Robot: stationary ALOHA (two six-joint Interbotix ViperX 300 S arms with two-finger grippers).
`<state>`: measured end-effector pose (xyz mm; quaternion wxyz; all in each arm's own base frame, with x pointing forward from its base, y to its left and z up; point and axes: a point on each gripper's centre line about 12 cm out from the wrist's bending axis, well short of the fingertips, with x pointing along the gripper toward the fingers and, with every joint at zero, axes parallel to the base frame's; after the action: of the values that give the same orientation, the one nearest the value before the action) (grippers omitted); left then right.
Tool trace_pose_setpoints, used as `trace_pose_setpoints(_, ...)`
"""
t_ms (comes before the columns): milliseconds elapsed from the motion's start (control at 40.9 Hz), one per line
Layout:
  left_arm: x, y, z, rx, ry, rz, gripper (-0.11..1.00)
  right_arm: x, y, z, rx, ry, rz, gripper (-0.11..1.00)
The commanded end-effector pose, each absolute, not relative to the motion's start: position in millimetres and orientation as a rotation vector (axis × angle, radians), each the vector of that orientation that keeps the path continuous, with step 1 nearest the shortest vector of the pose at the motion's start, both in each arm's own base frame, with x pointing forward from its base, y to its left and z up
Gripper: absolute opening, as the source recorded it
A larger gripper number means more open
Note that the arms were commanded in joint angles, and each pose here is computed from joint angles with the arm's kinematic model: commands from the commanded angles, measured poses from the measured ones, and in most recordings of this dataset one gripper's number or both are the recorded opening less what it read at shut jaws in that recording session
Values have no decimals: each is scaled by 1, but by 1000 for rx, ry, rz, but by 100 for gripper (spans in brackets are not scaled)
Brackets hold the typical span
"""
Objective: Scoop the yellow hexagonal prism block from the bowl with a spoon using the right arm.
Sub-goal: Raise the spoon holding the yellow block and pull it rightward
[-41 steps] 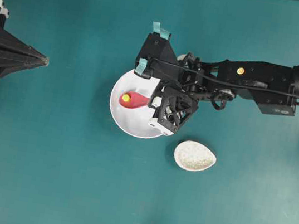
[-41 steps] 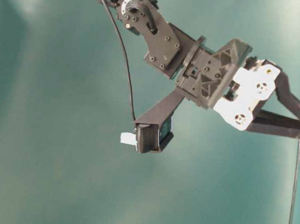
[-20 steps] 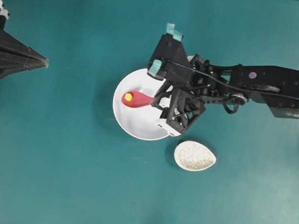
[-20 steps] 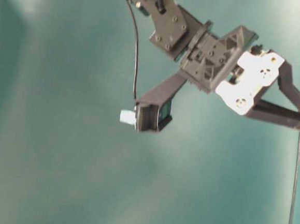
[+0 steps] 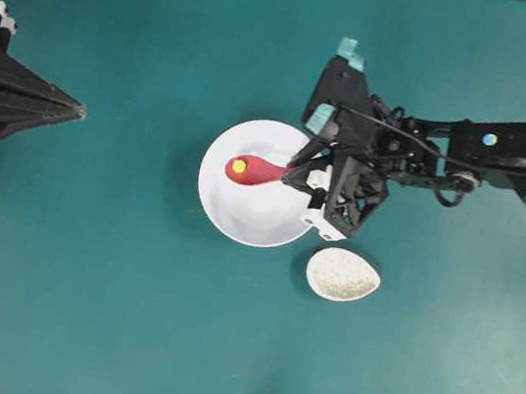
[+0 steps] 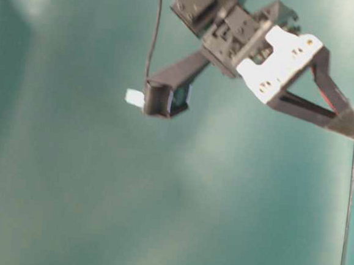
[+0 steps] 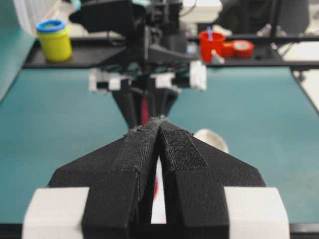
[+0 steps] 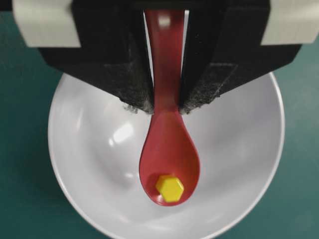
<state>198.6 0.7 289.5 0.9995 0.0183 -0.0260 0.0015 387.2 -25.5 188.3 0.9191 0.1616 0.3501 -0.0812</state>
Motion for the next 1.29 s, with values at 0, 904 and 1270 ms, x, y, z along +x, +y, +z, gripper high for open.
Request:
trace_pose_setpoints(0, 201, 0, 299, 41, -77, 1, -1, 384, -25, 208, 331, 651, -158, 25)
trace_pose_setpoints(904, 200, 0, 300, 37, -83, 1, -1, 352, -12, 260, 198, 347, -69, 25)
trace_pose_setpoints(1270, 200, 0, 300, 40, -81, 1, -1, 353, -12, 262, 186, 327, -64, 25)
